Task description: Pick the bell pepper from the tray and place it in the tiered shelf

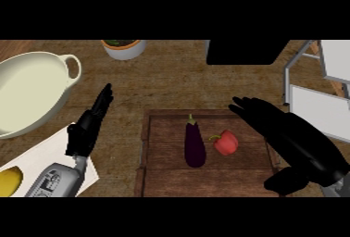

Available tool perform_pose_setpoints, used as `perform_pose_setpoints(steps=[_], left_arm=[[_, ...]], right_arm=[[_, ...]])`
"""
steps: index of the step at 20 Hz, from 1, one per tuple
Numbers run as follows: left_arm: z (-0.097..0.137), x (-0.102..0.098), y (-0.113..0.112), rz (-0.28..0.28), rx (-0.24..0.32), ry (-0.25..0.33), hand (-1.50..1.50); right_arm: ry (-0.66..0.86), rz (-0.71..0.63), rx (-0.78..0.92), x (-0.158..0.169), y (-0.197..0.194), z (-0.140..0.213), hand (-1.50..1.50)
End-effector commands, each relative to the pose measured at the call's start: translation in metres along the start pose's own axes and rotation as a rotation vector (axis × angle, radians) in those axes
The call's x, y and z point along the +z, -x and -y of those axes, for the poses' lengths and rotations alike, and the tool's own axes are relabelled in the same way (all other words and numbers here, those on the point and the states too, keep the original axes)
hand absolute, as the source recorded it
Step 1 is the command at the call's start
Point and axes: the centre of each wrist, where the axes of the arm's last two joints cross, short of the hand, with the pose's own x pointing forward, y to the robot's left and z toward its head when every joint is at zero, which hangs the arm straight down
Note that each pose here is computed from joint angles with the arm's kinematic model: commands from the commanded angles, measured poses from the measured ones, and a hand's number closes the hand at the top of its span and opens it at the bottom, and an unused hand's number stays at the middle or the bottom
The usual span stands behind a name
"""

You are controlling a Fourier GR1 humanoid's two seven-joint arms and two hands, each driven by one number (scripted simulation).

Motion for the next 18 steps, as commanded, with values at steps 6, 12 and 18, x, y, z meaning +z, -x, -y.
perform_pose_setpoints(steps=[6,12,18], left_arm=[[0.007,0.014,-0.01,0.002,-0.001,0.013,0.0],[0.007,-0.002,0.01,0.001,0.005,0.015,0.0],[0.013,0.01,-0.004,0.002,0.002,0.006,0.0]], right_arm=[[0.03,-0.02,0.032,0.021,-0.028,-0.024,-1.5],[0.065,-0.041,0.04,0.004,-0.061,-0.039,-1.5],[0.047,-0.047,0.03,0.009,-0.054,-0.048,-1.5]])
